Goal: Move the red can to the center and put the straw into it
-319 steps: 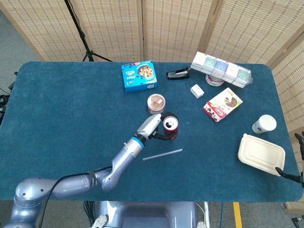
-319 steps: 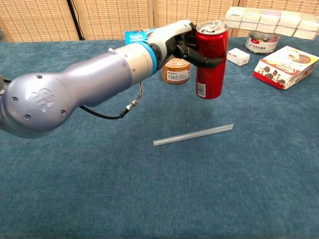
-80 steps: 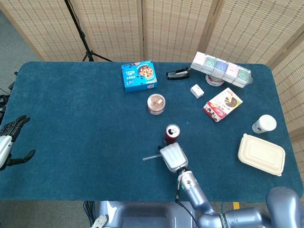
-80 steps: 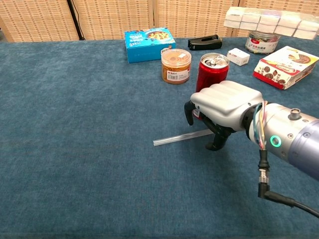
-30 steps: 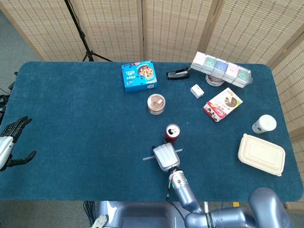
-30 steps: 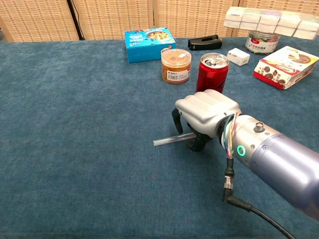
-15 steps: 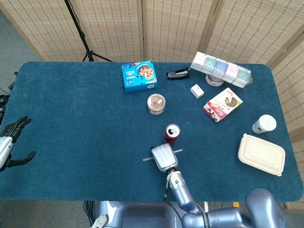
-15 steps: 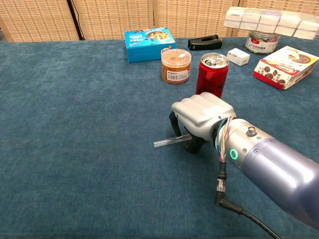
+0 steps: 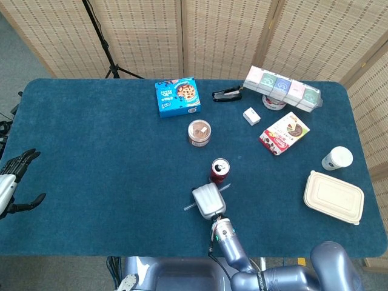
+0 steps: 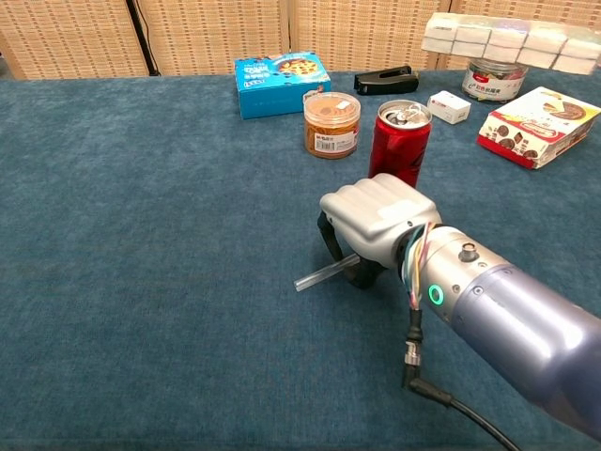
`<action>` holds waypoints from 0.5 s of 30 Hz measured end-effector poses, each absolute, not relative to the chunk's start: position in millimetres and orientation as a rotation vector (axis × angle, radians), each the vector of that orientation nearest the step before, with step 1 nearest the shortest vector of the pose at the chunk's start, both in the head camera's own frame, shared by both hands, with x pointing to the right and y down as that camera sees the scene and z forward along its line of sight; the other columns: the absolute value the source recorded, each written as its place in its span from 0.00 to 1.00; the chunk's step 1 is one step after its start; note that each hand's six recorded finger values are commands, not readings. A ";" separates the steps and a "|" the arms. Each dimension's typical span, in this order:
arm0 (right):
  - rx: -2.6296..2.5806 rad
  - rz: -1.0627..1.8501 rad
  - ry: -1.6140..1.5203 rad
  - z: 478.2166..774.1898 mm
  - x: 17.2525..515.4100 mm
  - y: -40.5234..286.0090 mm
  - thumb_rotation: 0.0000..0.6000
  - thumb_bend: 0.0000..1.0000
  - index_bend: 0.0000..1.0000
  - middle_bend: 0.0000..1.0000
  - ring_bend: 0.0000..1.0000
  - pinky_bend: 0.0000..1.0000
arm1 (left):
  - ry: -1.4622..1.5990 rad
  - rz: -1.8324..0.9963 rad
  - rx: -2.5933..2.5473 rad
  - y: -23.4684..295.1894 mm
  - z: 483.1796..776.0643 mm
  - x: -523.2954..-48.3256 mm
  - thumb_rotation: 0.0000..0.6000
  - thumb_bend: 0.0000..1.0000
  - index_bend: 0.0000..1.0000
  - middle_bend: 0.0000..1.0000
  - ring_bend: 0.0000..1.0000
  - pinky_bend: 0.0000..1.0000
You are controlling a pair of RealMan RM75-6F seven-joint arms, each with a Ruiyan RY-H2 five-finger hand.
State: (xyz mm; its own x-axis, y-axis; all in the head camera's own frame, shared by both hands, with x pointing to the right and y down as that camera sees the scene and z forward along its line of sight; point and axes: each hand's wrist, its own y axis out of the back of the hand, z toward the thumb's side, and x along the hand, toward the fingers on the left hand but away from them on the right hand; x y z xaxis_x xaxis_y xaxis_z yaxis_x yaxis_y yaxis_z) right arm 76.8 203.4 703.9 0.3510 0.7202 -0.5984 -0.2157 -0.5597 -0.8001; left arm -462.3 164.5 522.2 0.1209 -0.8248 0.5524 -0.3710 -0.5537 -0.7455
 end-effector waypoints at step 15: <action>-1.770 1.307 -0.483 696.5 74.3 206.9 1.00 0.45 0.58 0.83 0.83 0.67 | 1.146 -1.423 -1.982 165.4 522.6 -461.4 1.00 0.30 0.00 0.00 0.00 0.00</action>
State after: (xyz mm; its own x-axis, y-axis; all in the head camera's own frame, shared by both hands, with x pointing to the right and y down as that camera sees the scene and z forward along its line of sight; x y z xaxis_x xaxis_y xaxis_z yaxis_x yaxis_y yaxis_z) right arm 74.3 206.9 696.5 0.3761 0.7251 -0.5769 -0.1762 -0.5553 -0.8128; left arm -461.4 165.4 522.6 0.1262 -0.8222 0.5550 -0.3673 -0.5584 -0.7438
